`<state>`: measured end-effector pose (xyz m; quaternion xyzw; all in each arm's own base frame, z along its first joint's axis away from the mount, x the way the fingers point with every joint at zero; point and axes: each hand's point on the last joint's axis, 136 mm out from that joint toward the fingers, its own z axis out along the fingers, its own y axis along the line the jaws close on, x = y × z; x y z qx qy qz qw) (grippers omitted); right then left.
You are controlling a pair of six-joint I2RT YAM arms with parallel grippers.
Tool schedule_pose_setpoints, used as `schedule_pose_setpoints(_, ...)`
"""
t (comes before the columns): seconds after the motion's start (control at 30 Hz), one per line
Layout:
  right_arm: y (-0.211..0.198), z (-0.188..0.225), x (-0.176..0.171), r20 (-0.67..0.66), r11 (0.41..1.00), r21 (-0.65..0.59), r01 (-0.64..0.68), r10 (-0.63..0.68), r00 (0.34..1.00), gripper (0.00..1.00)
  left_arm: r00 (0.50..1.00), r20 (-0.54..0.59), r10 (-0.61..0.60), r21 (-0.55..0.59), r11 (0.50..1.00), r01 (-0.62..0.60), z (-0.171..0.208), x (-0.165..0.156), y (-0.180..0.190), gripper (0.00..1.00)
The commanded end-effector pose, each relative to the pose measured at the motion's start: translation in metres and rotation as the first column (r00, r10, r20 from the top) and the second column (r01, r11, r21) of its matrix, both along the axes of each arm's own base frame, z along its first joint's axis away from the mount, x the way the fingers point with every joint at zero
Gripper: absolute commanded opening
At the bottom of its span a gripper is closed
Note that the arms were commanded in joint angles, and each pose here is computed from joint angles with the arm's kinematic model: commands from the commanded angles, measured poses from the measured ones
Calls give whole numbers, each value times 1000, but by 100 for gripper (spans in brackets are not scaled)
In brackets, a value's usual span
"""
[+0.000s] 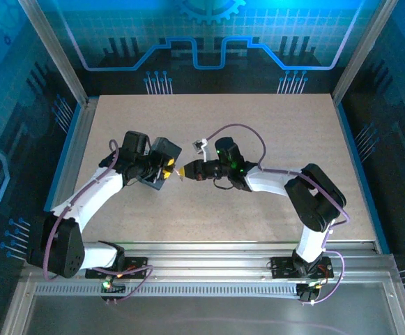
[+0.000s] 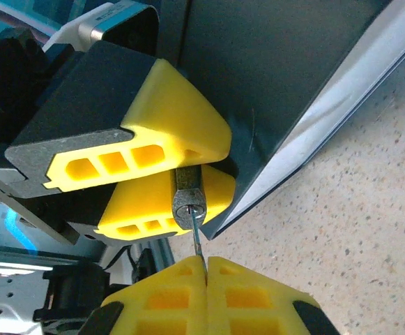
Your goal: Unlock a padlock with a key
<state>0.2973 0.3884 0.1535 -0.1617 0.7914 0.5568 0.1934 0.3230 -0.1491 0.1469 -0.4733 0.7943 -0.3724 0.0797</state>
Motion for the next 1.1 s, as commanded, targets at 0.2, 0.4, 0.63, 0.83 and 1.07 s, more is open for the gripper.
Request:
schedule_pose_setpoints(0.2,0,-1,-28,-27,998,11,-63,63,998,0,996,85,-25,1,1000,25,25,9,-1,0)
schedule_pose_setpoints(0.4,-5,3,-31,-1,998,-5,-65,65,998,0,991,94,-94,-12,995,96,28,10,-10,0)
schedule_pose_setpoints(0.63,-13,7,-36,35,997,-34,-69,70,997,0,980,63,-187,-22,982,189,28,1,-20,0)
schedule_pose_setpoints(0.83,-30,2,-38,54,996,-78,-37,41,998,0,975,49,-218,-17,976,219,34,-6,-21,0)
schedule_pose_setpoints(1.07,-40,2,-39,73,996,-90,-24,30,997,0,970,34,-242,-41,969,244,35,-13,-26,0)
